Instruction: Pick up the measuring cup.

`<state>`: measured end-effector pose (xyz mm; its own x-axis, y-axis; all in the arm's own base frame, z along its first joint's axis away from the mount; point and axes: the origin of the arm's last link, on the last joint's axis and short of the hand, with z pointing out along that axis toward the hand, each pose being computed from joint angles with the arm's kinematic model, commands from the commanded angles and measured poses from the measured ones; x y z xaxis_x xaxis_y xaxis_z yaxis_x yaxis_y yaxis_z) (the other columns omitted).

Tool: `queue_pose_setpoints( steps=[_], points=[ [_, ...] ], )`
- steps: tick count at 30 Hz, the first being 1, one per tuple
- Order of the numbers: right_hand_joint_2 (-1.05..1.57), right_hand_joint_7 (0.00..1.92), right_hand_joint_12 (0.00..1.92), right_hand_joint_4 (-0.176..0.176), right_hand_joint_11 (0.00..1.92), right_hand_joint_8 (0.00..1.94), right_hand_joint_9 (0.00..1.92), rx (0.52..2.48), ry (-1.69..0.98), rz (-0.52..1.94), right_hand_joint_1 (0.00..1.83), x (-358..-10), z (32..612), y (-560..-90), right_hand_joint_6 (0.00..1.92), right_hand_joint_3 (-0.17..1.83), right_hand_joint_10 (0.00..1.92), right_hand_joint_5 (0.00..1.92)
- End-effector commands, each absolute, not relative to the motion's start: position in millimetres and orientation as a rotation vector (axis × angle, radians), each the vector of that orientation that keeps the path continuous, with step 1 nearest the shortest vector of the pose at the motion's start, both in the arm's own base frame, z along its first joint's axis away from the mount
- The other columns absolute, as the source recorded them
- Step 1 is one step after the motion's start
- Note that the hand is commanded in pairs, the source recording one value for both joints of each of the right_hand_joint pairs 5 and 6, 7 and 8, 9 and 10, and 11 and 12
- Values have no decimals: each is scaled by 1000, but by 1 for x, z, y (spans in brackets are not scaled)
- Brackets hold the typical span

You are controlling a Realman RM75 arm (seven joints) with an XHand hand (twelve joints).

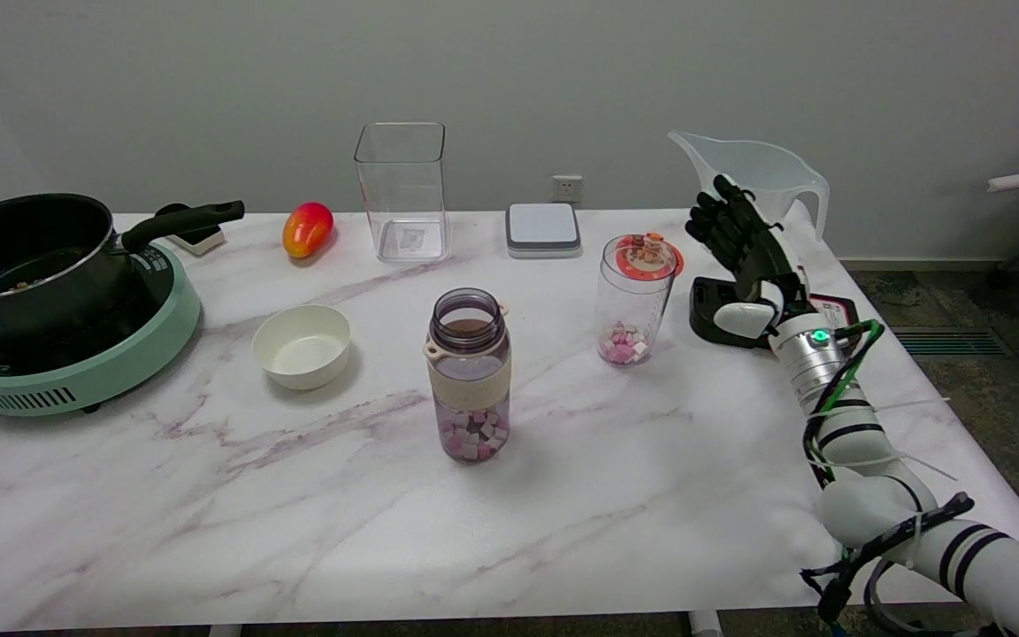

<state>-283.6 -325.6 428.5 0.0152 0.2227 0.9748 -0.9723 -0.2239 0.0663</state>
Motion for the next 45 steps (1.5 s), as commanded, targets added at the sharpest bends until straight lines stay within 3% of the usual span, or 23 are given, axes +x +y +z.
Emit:
queue_pose_setpoints(
  steps=[1, 15, 33, 39, 45],
  points=[
    [-897, 284, 317, 0, 317, 284, 294, 1238, -990, 1391, 1216, -307, 393, -359, 143, 1009, 294, 143],
    [-881, 316, 344, 0, 344, 316, 322, 1222, -1012, 1363, 1229, -316, 383, -369, 186, 1103, 322, 186],
    [-675, 384, 378, 0, 378, 384, 356, 1208, -1024, 1351, 1308, -322, 377, -374, 293, 1024, 356, 293],
    [-407, 491, 437, 0, 437, 491, 375, 1209, -1018, 1346, 1372, -322, 378, -374, 309, 868, 375, 309],
    [79, 726, 549, 0, 549, 726, 693, 1208, -1009, 1354, 1435, -321, 380, -373, 473, 714, 693, 473]
  ],
)
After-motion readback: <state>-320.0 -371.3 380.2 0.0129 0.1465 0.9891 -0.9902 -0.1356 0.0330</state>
